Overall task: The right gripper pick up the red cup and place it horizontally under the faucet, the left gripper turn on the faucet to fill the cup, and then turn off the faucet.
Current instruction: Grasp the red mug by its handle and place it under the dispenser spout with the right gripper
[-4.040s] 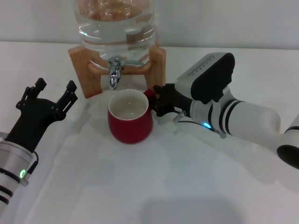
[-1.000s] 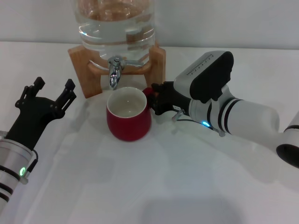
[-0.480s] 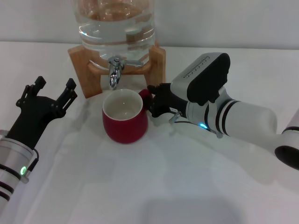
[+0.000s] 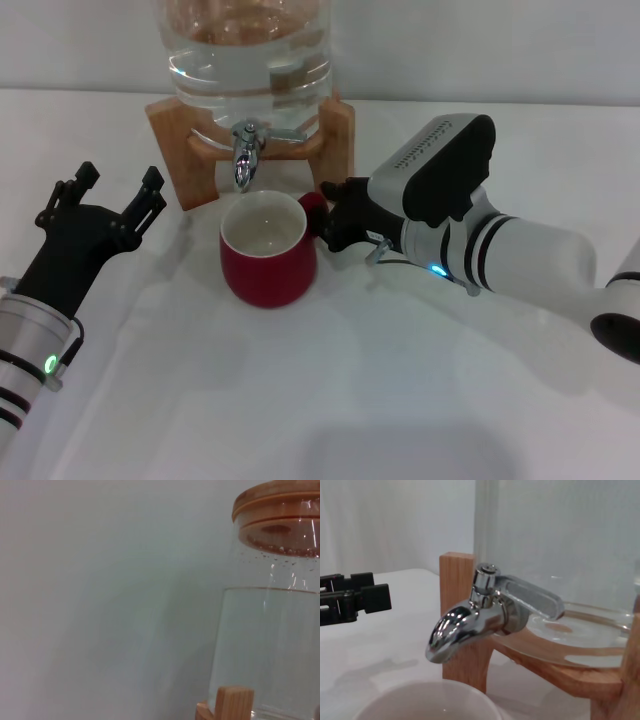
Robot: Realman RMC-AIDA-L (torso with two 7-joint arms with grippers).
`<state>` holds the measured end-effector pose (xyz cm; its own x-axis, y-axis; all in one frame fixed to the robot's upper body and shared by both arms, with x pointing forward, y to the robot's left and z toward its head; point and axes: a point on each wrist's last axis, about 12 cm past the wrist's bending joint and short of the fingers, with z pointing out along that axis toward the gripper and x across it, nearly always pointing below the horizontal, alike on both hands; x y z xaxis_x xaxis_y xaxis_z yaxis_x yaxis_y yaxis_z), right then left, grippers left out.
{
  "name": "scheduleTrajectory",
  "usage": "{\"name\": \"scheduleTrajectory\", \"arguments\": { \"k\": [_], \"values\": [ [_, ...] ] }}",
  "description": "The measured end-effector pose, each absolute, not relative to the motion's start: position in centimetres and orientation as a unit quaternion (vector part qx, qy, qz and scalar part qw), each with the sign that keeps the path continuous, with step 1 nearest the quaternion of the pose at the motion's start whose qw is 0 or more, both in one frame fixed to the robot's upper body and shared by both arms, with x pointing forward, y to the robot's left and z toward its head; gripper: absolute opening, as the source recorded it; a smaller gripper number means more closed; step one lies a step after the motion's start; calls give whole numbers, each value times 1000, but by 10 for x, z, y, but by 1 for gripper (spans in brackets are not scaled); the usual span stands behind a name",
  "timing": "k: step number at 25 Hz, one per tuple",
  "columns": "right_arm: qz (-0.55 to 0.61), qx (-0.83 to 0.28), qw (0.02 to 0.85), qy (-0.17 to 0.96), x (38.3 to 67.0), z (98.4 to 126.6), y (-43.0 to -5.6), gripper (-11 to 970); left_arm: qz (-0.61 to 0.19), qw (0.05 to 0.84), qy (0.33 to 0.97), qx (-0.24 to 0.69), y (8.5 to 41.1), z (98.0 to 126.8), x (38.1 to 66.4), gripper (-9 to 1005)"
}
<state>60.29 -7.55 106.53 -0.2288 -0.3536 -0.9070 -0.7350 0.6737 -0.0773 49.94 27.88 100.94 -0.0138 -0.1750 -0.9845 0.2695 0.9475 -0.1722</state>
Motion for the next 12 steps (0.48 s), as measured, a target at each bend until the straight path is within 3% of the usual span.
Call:
{"name": "scheduleTrajectory", "arguments": {
  "k": [12],
  "values": [
    [187,-359,504,763,600,1061,-78,321,-159,701,694,34,279,1009,500,879]
  ]
}}
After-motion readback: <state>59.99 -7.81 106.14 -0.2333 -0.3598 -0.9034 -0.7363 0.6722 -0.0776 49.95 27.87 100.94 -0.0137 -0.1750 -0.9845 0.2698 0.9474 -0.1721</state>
